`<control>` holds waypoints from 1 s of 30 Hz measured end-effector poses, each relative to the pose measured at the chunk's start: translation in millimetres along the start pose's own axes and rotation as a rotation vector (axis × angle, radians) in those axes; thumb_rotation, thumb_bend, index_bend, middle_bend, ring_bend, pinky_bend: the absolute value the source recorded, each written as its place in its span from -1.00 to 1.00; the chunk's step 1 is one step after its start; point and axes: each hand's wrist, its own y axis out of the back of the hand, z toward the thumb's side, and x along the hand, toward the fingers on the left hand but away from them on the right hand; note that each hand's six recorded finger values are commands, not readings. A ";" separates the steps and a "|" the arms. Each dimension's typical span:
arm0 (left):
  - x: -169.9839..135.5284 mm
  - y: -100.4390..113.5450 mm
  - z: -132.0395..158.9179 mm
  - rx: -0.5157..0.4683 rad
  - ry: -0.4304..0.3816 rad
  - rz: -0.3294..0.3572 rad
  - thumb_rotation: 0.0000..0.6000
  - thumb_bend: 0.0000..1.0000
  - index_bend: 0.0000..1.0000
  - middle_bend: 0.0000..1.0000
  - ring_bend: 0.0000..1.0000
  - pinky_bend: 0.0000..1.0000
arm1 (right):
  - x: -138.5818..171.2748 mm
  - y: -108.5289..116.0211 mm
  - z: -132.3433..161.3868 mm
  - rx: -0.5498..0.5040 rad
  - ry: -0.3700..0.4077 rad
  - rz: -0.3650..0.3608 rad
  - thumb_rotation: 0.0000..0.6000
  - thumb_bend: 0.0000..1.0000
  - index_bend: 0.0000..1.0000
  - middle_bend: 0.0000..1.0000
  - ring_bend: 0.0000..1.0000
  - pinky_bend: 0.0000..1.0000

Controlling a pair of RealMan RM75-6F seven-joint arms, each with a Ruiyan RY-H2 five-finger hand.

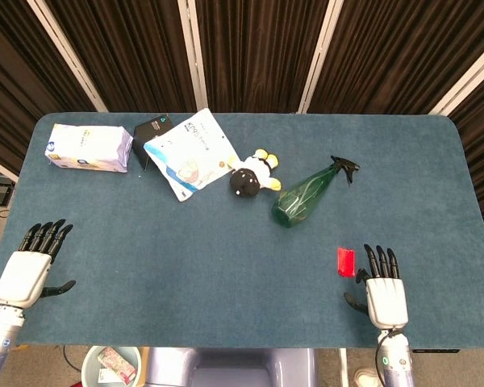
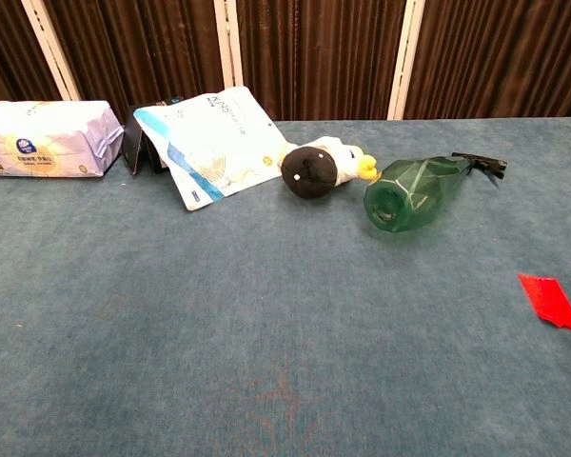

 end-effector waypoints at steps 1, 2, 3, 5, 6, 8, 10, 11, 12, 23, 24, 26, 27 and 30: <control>0.1 -0.1 0.2 0.000 0.000 0.000 0.94 -0.89 -1.00 -1.00 -1.00 -1.00 | -1.9 -2.5 -0.8 0.008 0.000 0.002 1.00 -0.57 0.14 -0.84 -1.00 -1.00; 0.1 0.0 0.4 0.000 0.000 0.000 0.94 -0.89 -1.00 -1.00 -1.00 -1.00 | -3.3 -4.3 -1.3 0.015 0.001 0.003 1.00 -0.55 0.14 -0.84 -1.00 -1.00; 0.1 0.0 0.4 0.000 0.000 -0.001 0.95 -0.89 -1.00 -1.00 -1.00 -1.00 | -4.7 -6.4 -1.5 0.020 0.001 0.005 1.00 -0.53 0.14 -0.84 -1.00 -1.00; 0.3 -0.1 0.5 0.000 0.001 -0.002 0.95 -0.89 -1.00 -1.00 -1.00 -1.00 | -8.1 -12.4 -1.4 0.022 0.003 0.016 1.00 -0.47 0.13 -0.83 -1.00 -1.00; 0.5 -0.3 0.4 0.001 0.002 -0.002 0.95 -0.89 -1.00 -1.00 -1.00 -1.00 | -9.4 -14.8 -1.3 0.023 0.003 0.021 1.00 -0.45 0.13 -0.83 -1.00 -1.00; 0.9 -1.0 0.1 0.001 0.004 -0.006 0.94 -0.89 -1.00 -1.00 -1.00 -1.00 | -12.3 -19.3 -0.8 0.026 0.003 0.030 1.00 -0.42 0.13 -0.83 -1.00 -1.00; 1.5 -1.6 -0.2 0.001 0.005 -0.009 0.94 -0.89 -1.00 -1.00 -1.00 -1.00 | -14.8 -23.1 0.4 0.023 0.005 0.038 1.00 -0.42 0.12 -0.83 -1.00 -1.00; 1.8 -1.8 -0.4 0.002 0.006 -0.010 0.94 -0.89 -1.00 -1.00 -1.00 -1.00 | -15.8 -24.6 1.1 0.022 0.006 0.041 1.00 -0.42 0.12 -0.83 -1.00 -1.00; 2.1 -2.0 -0.6 0.003 0.007 -0.010 0.94 -0.89 -1.00 -1.00 -1.00 -1.00 | -16.6 -25.7 1.5 0.022 0.007 0.044 1.00 -0.42 0.12 -0.83 -1.00 -1.00; 5.3 -4.1 -3.0 0.005 0.020 -0.018 0.94 -0.89 -1.00 -1.00 -1.00 -1.00 | -27.0 -38.4 1.3 0.030 0.001 0.072 1.00 -0.42 0.09 -0.84 -1.00 -1.00; 5.5 -4.2 -3.0 0.006 0.020 -0.019 0.95 -0.89 -1.00 -1.00 -1.00 -1.00 | -27.5 -39.0 1.0 0.031 0.001 0.074 1.00 -0.42 0.09 -0.84 -1.00 -1.00; 6.0 -4.9 -3.3 0.008 0.023 -0.021 0.94 -0.89 -1.00 -1.00 -1.00 -1.00 | -28.7 -40.1 0.8 0.031 0.001 0.077 1.00 -0.42 0.08 -0.84 -1.00 -1.00; 6.2 -5.2 -3.4 0.009 0.024 -0.021 0.94 -0.89 -1.00 -1.00 -1.00 -1.00 | -29.5 -40.6 0.7 0.030 0.002 0.078 1.00 -0.42 0.08 -0.84 -1.00 -1.00; 6.9 -5.2 -4.1 0.010 0.030 -0.021 0.94 -0.89 -1.00 -1.00 -1.00 -1.00 | -31.3 -42.0 0.5 0.031 0.002 0.082 1.00 -0.42 0.08 -0.84 -1.00 -1.00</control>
